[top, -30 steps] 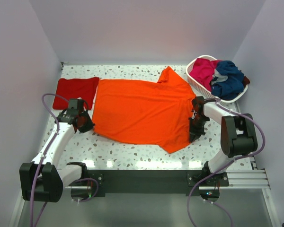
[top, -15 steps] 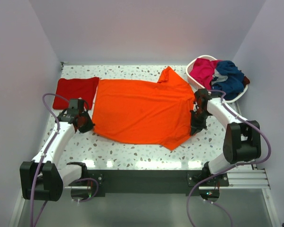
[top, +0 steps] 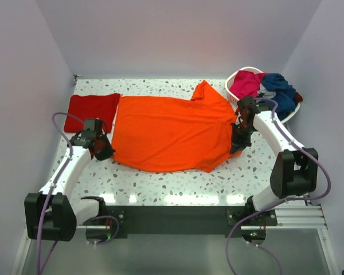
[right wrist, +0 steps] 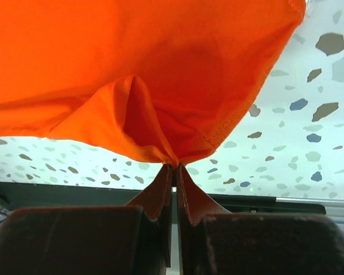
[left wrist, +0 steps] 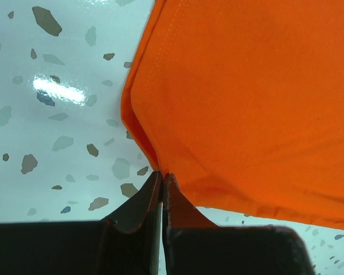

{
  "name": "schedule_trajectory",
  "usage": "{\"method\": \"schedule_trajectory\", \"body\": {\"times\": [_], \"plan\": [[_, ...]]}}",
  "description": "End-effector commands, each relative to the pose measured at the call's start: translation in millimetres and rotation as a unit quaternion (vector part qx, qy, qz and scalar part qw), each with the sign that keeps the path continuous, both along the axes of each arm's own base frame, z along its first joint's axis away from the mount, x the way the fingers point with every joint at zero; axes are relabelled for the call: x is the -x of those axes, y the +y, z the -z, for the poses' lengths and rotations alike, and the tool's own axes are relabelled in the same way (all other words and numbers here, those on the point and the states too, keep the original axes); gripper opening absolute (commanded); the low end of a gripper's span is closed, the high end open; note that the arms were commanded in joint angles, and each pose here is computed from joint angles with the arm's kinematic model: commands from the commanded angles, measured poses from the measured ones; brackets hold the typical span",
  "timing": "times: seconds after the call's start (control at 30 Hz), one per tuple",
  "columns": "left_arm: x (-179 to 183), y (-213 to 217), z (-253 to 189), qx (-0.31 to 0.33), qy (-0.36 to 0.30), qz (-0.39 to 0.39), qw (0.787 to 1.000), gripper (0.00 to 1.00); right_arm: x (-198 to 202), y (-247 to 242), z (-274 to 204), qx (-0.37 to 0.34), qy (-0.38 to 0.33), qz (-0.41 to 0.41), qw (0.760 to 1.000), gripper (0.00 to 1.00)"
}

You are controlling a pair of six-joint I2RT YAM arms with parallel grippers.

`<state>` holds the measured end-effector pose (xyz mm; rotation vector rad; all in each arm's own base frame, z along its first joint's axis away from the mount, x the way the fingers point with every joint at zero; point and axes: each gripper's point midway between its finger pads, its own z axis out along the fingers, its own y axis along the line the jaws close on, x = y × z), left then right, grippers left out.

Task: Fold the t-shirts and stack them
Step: Fold the tshirt

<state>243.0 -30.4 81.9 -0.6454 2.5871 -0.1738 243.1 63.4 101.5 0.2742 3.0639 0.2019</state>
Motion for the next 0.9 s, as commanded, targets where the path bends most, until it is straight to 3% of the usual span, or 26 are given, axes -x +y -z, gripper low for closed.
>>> {"method": "schedule_trajectory", "body": {"times": [0.0,0.37,0.87], "plan": [[-12.5,2.1,-15.0,-0.007,-0.021,0.014,1.000,0.00,-14.3,8.6,-28.7,-0.016,-0.042,0.002,0.999,0.00],[-33.4,0.9,-22.5,-0.004,-0.029,0.007,1.000,0.00,-32.1,19.4,-48.7,-0.030,-0.065,-0.008,0.997,0.00],[-44.1,-6.1,-29.3,0.006,-0.035,0.038,0.999,0.00,14.7,3.8,-59.4,-0.001,-0.035,-0.012,0.999,0.00]]}}
